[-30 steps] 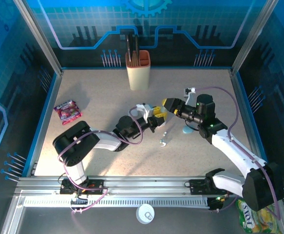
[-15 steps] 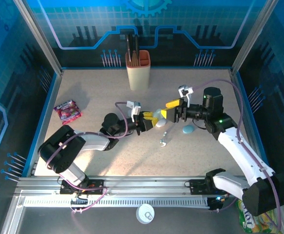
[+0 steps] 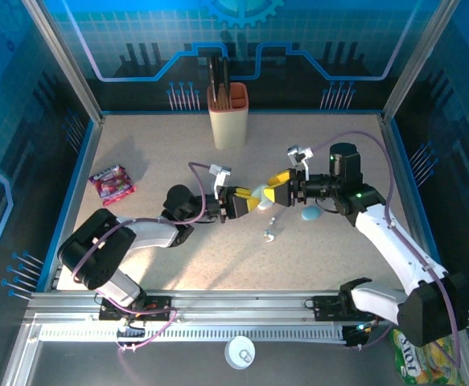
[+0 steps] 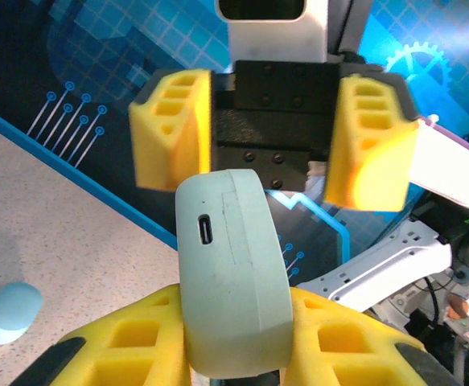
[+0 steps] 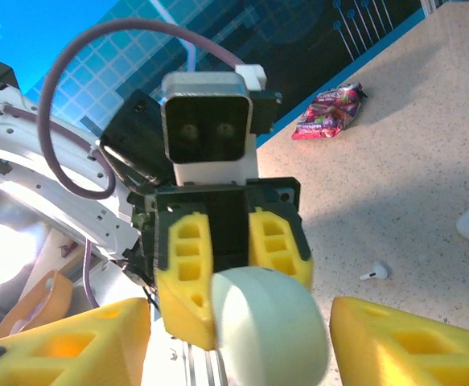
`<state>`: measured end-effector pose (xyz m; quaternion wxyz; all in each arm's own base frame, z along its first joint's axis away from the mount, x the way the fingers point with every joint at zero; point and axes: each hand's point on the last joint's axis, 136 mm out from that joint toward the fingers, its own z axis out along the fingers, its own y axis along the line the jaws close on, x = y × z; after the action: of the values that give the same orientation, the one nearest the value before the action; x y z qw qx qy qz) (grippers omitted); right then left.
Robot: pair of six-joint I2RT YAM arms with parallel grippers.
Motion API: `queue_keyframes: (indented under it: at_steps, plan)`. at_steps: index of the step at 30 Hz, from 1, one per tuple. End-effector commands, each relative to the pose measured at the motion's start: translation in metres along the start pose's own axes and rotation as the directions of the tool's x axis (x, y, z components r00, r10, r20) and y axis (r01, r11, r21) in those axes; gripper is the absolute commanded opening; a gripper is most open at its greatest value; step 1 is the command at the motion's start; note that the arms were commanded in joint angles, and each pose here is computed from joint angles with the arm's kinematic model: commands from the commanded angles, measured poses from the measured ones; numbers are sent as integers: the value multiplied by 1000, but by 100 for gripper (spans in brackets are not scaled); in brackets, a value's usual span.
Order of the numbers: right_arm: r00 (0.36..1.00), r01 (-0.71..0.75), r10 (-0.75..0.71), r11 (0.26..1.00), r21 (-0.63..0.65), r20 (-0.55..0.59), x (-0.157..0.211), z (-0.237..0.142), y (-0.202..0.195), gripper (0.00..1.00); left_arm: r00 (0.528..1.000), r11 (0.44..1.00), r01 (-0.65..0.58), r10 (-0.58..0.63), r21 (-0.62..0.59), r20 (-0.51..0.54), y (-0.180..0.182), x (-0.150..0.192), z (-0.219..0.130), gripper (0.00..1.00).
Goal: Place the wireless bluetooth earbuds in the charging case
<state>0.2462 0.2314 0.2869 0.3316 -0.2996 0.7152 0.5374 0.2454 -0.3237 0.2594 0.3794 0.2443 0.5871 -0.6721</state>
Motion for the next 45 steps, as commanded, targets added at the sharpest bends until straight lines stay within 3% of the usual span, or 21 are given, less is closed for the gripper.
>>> queue_keyframes:
  at_steps: [1, 7, 16, 18, 20, 22, 24, 26, 29, 34, 38, 45]
  plan:
    - [1000, -7, 6, 999, -41, -22, 4, 3, 5, 59, 999, 996, -44, 43, 74, 16, -24, -18, 1, 16]
    - [999, -29, 27, 997, -69, -25, 5, 5, 6, 47, 998, 996, -55, 53, 72, 24, -25, -19, 1, 15]
    - [997, -68, 64, 993, -98, -42, 10, 9, 3, 42, 997, 997, -56, 53, 55, 47, -20, -25, 4, 15]
    - [997, -72, 69, 992, -100, -39, 9, 9, 2, 37, 997, 997, -61, 58, 53, 52, -21, -26, 3, 15]
    - [997, -77, 75, 992, -98, -31, 6, 9, 2, 25, 996, 997, -67, 65, 41, 62, -18, -27, 2, 15]
    - [996, -82, 80, 992, -100, -25, 4, 9, 2, 22, 995, 997, -75, 73, 31, 71, -16, -28, 2, 17]
    - [996, -94, 94, 991, -90, -11, 0, 9, 1, 19, 993, 996, -85, 83, 14, 78, -12, -27, 1, 25]
    - [985, -172, 172, 984, -49, 7, 2, 10, -11, 12, 989, 992, -126, 125, 3, 83, -11, -27, 1, 42]
    - [955, -288, 286, 958, 17, 79, -5, 7, -24, 11, 971, 978, -201, 205, -50, 121, -7, -32, -4, 63]
    - [828, -543, 526, 838, 47, 191, -3, 3, -49, 7, 897, 904, -370, 407, -214, 170, 6, -42, -18, 88]
    - [725, -669, 649, 743, 10, 228, 4, 4, -60, 8, 807, 801, -541, 580, -254, 111, 9, -36, -20, 93]
    - [678, -704, 712, 701, -116, 182, 4, 18, -46, 6, 707, 689, -680, 707, -251, 26, 21, -21, -13, 95]
